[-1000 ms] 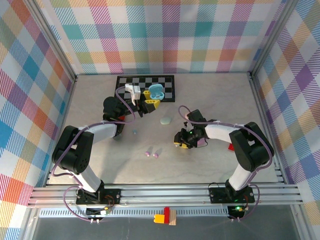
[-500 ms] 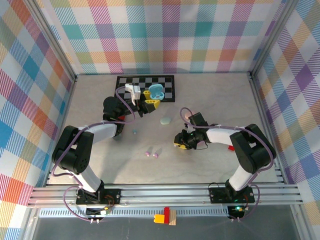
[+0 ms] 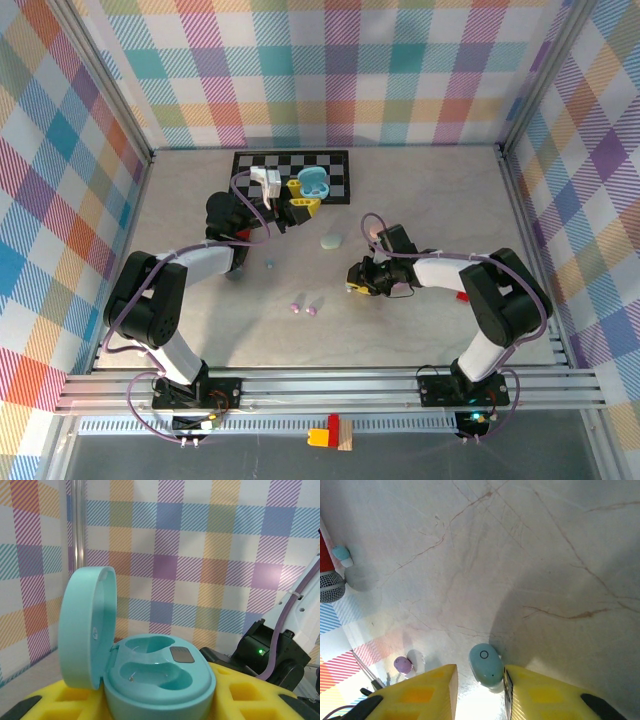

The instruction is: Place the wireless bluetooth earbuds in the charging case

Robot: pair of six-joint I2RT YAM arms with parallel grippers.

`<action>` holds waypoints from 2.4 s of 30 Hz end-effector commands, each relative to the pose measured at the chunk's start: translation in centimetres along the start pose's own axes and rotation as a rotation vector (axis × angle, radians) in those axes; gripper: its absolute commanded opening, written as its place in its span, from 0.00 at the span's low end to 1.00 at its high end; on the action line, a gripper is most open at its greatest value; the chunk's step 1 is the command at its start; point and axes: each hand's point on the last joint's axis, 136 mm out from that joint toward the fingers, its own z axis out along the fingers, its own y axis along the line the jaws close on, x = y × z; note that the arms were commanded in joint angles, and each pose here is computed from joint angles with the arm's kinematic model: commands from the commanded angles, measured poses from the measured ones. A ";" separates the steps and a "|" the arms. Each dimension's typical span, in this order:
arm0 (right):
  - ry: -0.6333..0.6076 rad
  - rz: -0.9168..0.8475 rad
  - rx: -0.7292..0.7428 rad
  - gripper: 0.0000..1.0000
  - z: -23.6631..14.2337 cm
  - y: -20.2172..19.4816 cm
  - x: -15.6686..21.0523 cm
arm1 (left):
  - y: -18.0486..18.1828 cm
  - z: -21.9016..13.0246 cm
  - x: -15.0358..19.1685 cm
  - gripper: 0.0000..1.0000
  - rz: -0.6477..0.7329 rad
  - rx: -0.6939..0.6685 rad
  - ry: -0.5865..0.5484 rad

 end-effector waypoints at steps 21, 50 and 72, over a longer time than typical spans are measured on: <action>0.022 -0.032 0.116 0.21 0.8 -1.7 0.2 | -0.7 -0.2 -2.3 0.39 0.075 0.030 -0.040; 0.005 -0.191 0.059 0.44 0.4 1.3 -1.3 | -0.6 -0.1 -2.0 0.39 0.066 0.031 -0.036; 0.074 -0.130 -0.002 0.26 1.5 0.5 0.7 | -0.7 -0.2 -2.1 0.39 0.072 0.030 -0.037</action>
